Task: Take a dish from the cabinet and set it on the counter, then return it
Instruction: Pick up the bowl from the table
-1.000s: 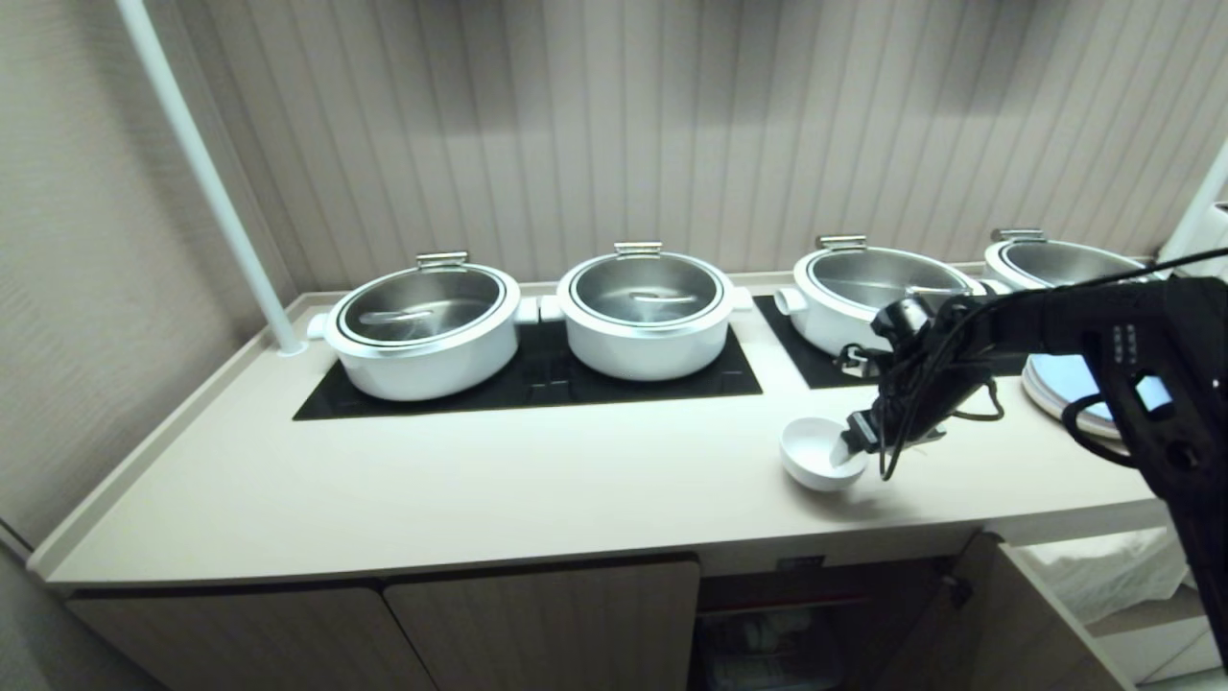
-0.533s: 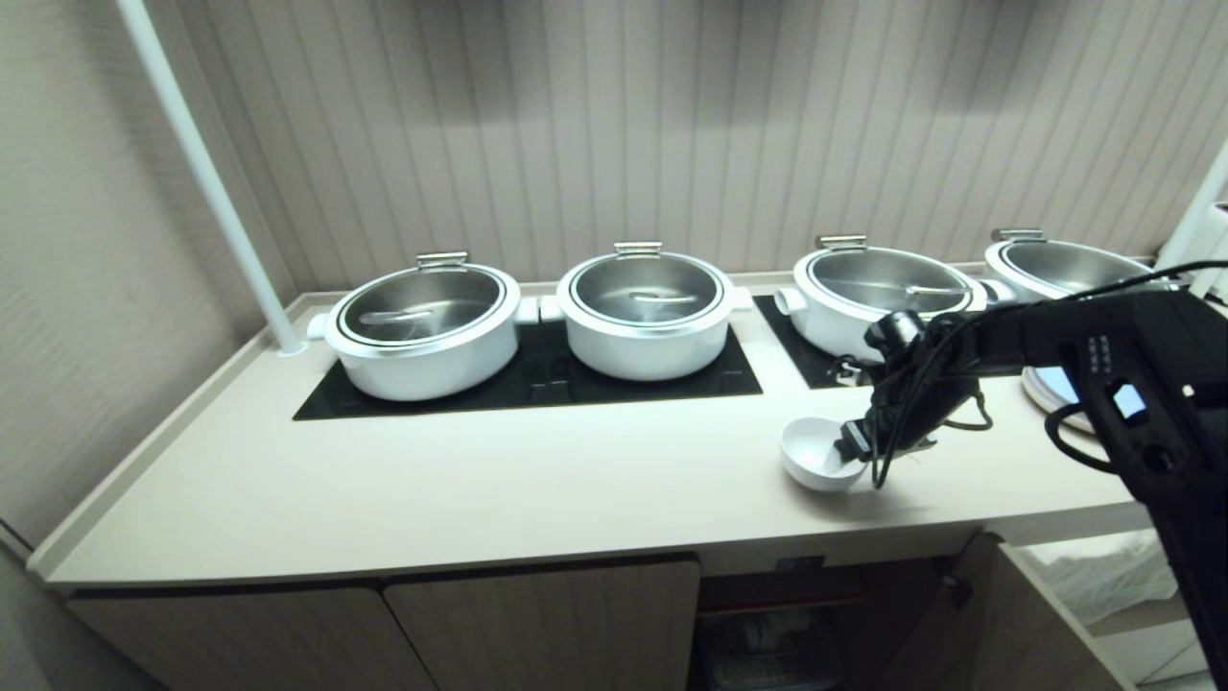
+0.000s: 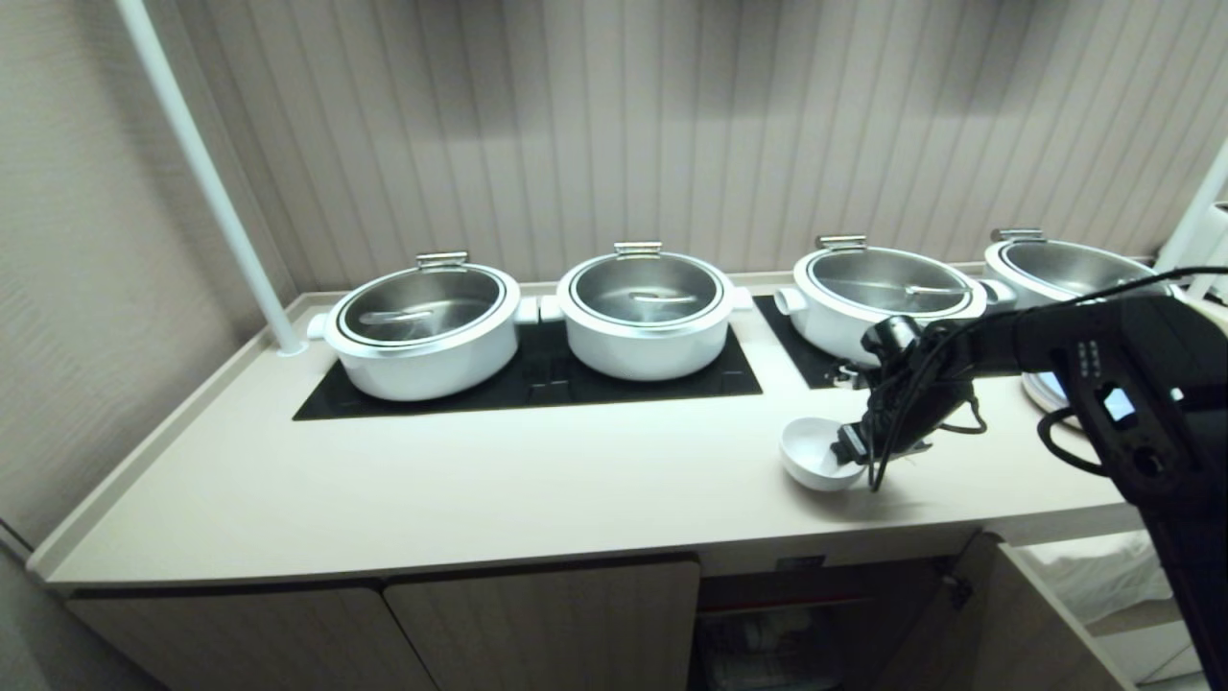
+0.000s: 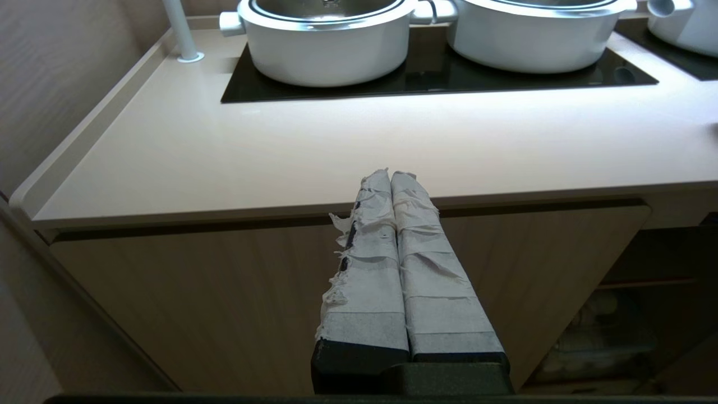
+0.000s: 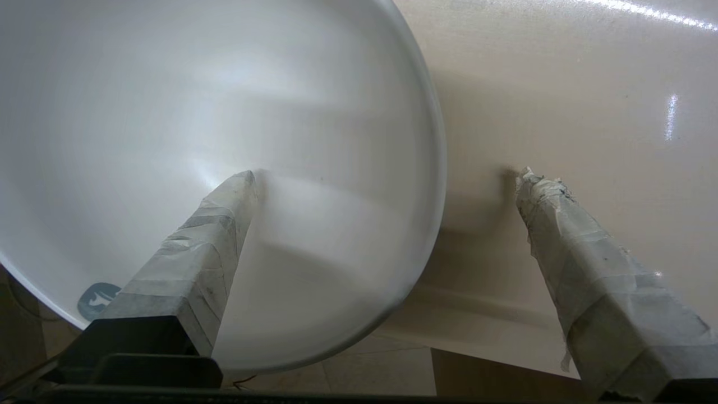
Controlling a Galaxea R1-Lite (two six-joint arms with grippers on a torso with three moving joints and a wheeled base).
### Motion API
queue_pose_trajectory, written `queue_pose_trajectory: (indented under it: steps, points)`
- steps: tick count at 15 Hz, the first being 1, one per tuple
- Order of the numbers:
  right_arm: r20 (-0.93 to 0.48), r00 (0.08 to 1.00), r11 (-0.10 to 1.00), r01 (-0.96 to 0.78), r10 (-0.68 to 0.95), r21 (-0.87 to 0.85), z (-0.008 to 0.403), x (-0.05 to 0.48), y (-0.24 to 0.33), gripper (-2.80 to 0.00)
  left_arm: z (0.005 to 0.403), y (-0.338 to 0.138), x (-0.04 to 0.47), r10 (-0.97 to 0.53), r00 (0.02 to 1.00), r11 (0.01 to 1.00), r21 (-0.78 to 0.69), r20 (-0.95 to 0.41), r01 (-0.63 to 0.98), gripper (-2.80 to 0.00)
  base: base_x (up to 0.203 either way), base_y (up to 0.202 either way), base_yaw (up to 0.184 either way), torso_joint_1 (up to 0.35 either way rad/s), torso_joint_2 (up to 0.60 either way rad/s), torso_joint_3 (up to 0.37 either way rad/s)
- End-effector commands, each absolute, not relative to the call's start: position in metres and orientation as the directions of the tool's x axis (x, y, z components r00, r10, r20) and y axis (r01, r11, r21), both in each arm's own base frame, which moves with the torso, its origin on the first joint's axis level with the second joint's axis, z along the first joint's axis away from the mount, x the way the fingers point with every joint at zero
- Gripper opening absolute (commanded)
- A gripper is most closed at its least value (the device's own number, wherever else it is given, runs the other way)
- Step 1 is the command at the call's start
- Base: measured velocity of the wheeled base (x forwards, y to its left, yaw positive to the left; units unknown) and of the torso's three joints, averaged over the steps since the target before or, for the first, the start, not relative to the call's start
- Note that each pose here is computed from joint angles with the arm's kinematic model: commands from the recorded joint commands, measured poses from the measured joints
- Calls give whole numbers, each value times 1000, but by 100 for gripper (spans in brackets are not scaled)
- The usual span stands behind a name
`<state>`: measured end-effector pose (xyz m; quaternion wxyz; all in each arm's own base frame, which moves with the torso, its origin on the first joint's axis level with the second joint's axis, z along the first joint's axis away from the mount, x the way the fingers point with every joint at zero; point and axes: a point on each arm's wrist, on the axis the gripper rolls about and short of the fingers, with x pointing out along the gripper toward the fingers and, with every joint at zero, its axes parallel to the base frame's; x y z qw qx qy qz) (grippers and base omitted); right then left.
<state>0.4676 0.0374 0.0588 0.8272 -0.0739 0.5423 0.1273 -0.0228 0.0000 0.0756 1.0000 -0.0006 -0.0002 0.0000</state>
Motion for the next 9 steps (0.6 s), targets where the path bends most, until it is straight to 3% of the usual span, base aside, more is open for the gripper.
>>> queue_pose_trajectory:
  steps: [1, 3, 4, 9]
  points:
    - [-917, 378, 956, -293, 131, 16, 59, 467, 37, 0, 76, 0, -23, 0, 1000, 1000, -2, 2, 0, -280, 0, 0, 0, 0, 0, 0]
    - [-917, 376, 956, -293, 131, 17, 59, 467, 37, 0, 76, 0, -23, 0, 1000, 1000, -2, 0, 0, -280, 0, 0, 0, 0, 0, 0]
    - [-916, 379, 956, -293, 133, 17, 59, 467, 38, -280, 76, 0, -23, 0, 1000, 1000, -2, 2, 0, -280, 0, 0, 0, 0, 0, 0]
    - [-909, 394, 956, -294, 134, 14, 60, 469, 38, -280, 76, 0, -23, 1, 1000, 1000, -2, 1, -1, -280, 0, 0, 0, 0, 0, 0]
